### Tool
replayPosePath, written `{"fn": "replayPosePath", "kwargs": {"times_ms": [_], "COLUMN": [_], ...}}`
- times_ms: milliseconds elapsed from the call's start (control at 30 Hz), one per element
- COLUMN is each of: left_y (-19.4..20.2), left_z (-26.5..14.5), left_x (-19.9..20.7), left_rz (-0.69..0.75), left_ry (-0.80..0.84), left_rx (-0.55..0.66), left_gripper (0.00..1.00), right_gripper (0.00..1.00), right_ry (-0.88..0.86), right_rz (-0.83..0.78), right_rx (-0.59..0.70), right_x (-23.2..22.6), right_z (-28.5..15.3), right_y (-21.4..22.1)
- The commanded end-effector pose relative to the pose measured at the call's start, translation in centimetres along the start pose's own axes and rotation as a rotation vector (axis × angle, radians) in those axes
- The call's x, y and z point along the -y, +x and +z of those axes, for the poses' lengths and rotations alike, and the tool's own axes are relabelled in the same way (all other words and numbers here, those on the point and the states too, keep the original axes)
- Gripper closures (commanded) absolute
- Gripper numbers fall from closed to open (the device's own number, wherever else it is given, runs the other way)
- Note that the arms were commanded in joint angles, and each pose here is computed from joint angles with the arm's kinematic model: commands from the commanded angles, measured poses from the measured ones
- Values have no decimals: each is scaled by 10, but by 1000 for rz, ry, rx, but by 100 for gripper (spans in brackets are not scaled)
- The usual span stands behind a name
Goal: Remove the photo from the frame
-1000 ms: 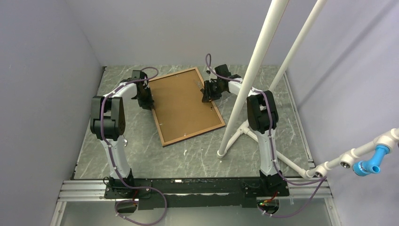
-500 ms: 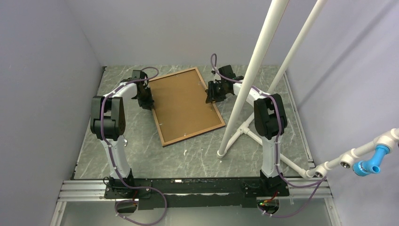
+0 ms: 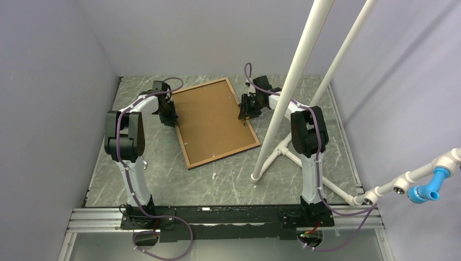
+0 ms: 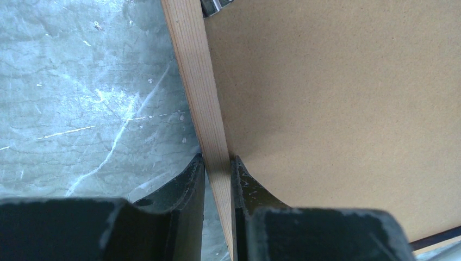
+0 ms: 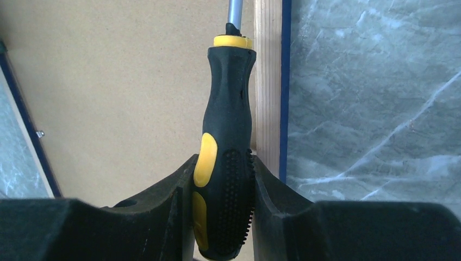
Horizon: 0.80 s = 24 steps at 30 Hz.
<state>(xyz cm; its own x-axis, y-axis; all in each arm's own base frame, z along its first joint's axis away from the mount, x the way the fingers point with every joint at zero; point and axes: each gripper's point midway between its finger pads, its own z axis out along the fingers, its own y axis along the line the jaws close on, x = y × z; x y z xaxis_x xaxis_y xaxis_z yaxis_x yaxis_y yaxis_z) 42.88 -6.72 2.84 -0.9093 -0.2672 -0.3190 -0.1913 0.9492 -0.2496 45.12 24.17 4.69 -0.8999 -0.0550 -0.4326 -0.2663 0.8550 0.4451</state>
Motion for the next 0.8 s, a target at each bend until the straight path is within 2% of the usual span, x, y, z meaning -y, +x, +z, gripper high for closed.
{"fn": "replayPosePath", "kwargs": {"times_ms": [0, 433, 767], "left_y": [-1, -1, -1], "left_z": [2, 1, 2], "left_x": [9, 10, 9], "left_rz": [52, 55, 62], "left_ry": [22, 26, 25], "left_rx": [-8, -8, -6], "left_gripper": [100, 100, 100], "right_gripper": [100, 100, 100], "right_ry": [-39, -43, -154], "right_rz": [-13, 1, -111], "right_rx": [30, -15, -51], "right_x": [-10, -7, -31], "right_z": [-2, 9, 15], "right_y": [-13, 3, 4]}}
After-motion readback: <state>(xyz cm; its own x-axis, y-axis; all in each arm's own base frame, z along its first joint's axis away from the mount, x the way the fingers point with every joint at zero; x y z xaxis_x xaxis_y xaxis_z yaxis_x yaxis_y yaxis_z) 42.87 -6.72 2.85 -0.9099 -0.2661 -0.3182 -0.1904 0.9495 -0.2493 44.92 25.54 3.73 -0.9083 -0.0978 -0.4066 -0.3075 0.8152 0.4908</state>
